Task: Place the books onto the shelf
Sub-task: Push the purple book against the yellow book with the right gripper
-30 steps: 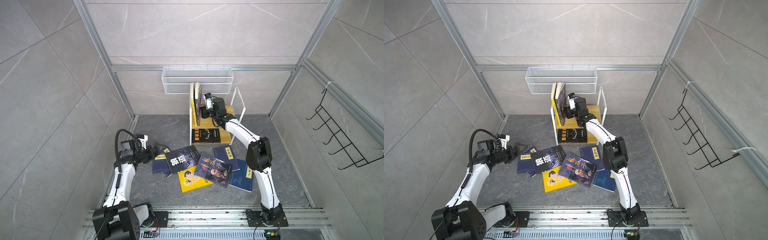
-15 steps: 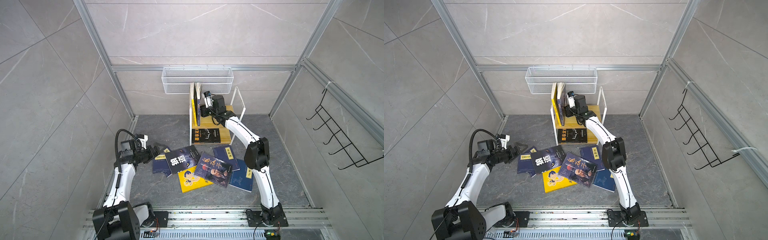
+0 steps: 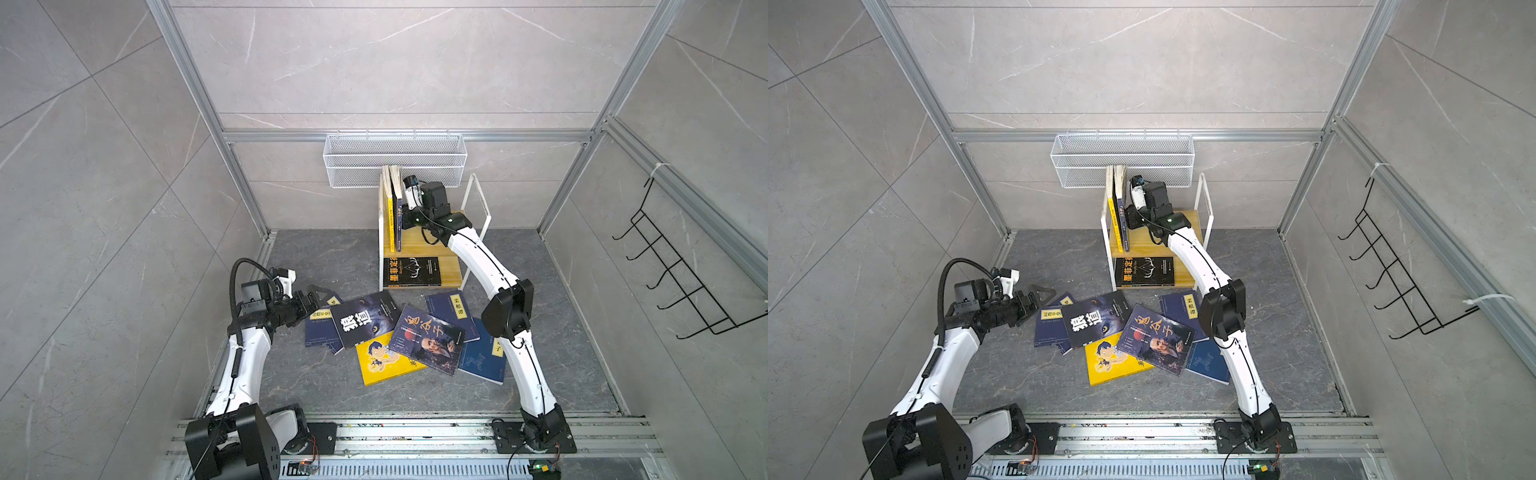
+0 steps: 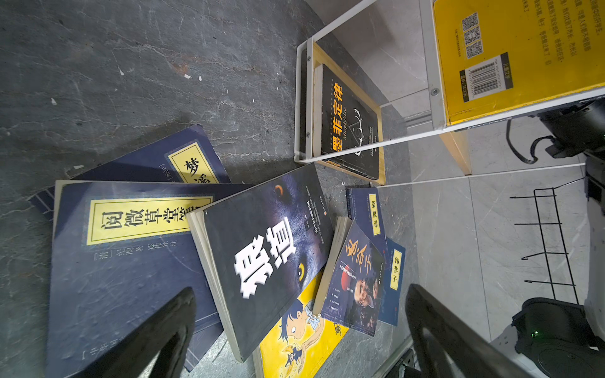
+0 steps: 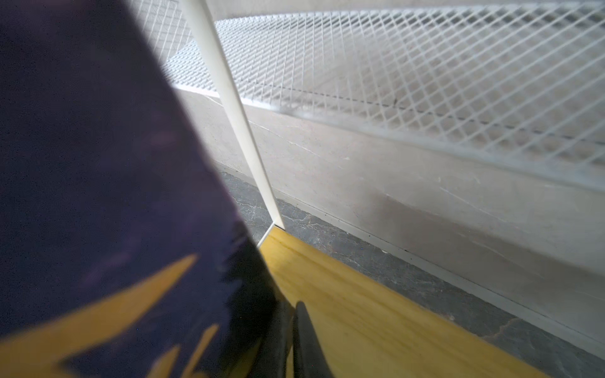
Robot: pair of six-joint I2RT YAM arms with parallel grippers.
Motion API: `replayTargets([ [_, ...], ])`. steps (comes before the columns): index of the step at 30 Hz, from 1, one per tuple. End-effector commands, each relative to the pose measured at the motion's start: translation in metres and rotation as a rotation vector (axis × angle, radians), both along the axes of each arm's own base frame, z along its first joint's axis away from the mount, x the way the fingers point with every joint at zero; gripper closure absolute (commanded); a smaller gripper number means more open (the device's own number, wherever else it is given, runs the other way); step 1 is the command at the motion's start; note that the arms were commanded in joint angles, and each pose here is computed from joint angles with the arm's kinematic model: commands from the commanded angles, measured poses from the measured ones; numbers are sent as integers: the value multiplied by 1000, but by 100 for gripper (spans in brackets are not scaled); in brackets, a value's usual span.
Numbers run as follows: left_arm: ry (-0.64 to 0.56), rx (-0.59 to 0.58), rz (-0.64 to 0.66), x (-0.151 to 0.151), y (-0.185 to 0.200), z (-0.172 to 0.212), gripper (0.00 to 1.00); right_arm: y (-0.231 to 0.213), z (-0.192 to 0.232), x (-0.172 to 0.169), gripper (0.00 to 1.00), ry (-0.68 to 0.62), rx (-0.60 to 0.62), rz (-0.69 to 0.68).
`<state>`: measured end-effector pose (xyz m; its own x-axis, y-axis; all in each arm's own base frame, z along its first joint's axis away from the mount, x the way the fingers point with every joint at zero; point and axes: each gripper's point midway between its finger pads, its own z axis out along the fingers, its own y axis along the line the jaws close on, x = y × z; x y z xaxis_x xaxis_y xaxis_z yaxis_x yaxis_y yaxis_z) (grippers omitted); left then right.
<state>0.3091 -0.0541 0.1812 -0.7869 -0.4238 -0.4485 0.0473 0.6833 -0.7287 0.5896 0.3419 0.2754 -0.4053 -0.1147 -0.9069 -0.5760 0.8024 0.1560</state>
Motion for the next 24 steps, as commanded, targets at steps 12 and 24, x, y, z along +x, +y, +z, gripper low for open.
replayTargets([
  [12,-48,-16,-16,1,-2,11,0,11,89,-57,89,-99,-60,2],
  [24,-44,-17,-24,0,-3,11,0,20,127,-80,88,-185,-54,25],
])
